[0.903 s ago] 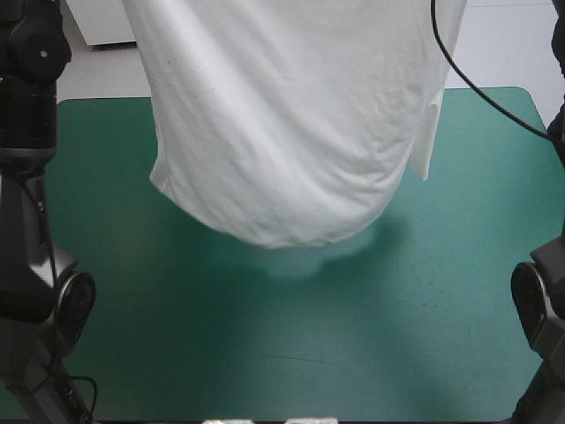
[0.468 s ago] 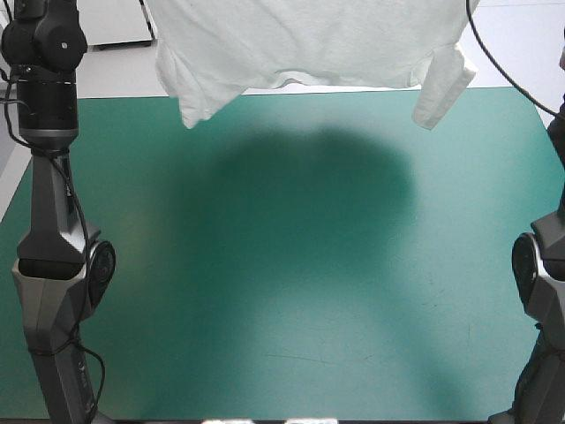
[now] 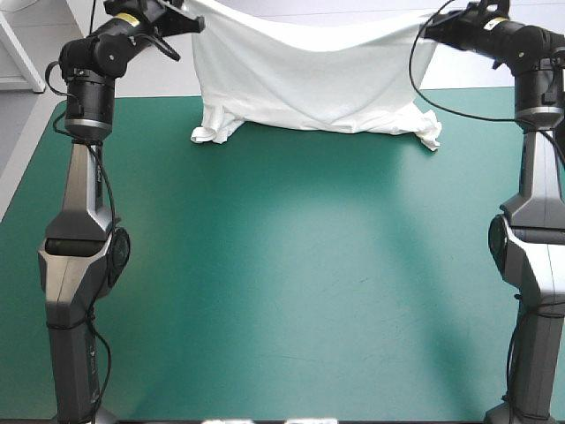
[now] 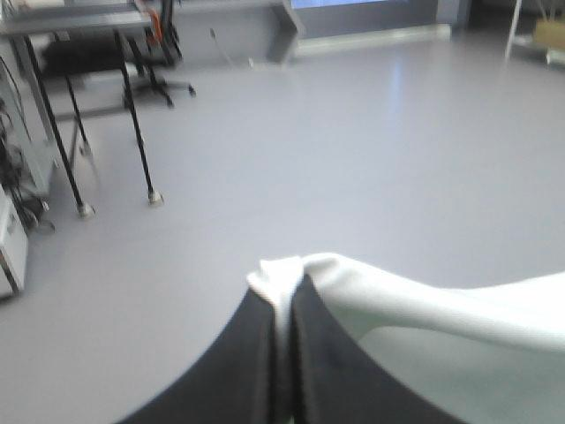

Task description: Fold the cloth

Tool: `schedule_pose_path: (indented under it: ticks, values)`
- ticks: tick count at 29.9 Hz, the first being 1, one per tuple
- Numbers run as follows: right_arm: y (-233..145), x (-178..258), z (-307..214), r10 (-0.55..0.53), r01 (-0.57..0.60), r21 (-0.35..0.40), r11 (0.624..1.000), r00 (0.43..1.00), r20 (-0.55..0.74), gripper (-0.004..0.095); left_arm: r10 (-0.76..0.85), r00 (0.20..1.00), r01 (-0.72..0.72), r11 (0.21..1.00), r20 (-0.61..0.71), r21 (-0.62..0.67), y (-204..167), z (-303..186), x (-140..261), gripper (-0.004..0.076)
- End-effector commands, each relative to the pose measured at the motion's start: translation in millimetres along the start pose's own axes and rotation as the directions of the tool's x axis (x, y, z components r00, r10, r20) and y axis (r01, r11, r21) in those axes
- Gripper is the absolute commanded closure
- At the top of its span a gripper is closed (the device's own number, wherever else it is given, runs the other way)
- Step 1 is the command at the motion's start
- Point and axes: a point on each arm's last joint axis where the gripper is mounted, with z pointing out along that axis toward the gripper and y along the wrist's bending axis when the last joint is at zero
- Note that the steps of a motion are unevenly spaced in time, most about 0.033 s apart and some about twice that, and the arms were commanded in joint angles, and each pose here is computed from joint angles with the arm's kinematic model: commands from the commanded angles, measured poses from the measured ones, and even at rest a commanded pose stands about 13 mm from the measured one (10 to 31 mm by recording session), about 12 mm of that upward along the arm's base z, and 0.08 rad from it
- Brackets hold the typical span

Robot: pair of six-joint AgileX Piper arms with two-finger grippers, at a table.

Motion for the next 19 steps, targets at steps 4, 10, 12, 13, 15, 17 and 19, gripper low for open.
schedule_pose_path:
  ticks: [4,10,12,13,15,17,19]
  values:
    - [8.7,-10.1,-20.5,-0.053,0.052,-0.023,0.998,0.998,-0.040,0.0921,-0.008,0.984,0.019,0.998,-0.178,0.060,-16.7,-14.6,2.1,0.0733]
    - [-0.1,35.5,-0.7,-0.010,-0.010,-0.060,0.998,0.948,-0.317,0.0921,-0.055,0.855,0.089,0.995,-0.516,0.041,-18.0,-2.3,53.5,0.0733]
    - [-3.7,52.9,5.4,0.007,-0.035,-0.062,0.997,0.914,-0.405,0.0921,-0.091,0.838,0.123,0.992,-0.538,0.023,-18.0,-0.9,57.9,0.0733]
    - [-5.1,60.9,7.3,0.014,-0.047,-0.063,0.997,0.895,-0.447,0.0921,-0.094,0.839,0.130,0.991,-0.537,0.029,-18.7,-0.9,57.7,0.0733]
    - [-5.9,70.3,7.8,0.052,-0.087,-0.048,0.995,0.868,-0.495,0.0921,-0.111,0.836,0.152,0.988,-0.537,0.033,-20.0,-0.7,57.7,0.0733]
    - [-5.6,77.6,6.5,0.071,-0.109,-0.042,0.993,0.847,-0.527,0.0921,-0.133,0.829,0.181,0.983,-0.544,0.035,-21.5,0.3,59.3,0.0733]
    - [-4.6,82.5,3.6,0.082,-0.122,-0.037,0.992,0.830,-0.551,0.0921,-0.150,0.817,0.198,0.980,-0.556,0.027,-21.8,0.1,61.2,0.0733]
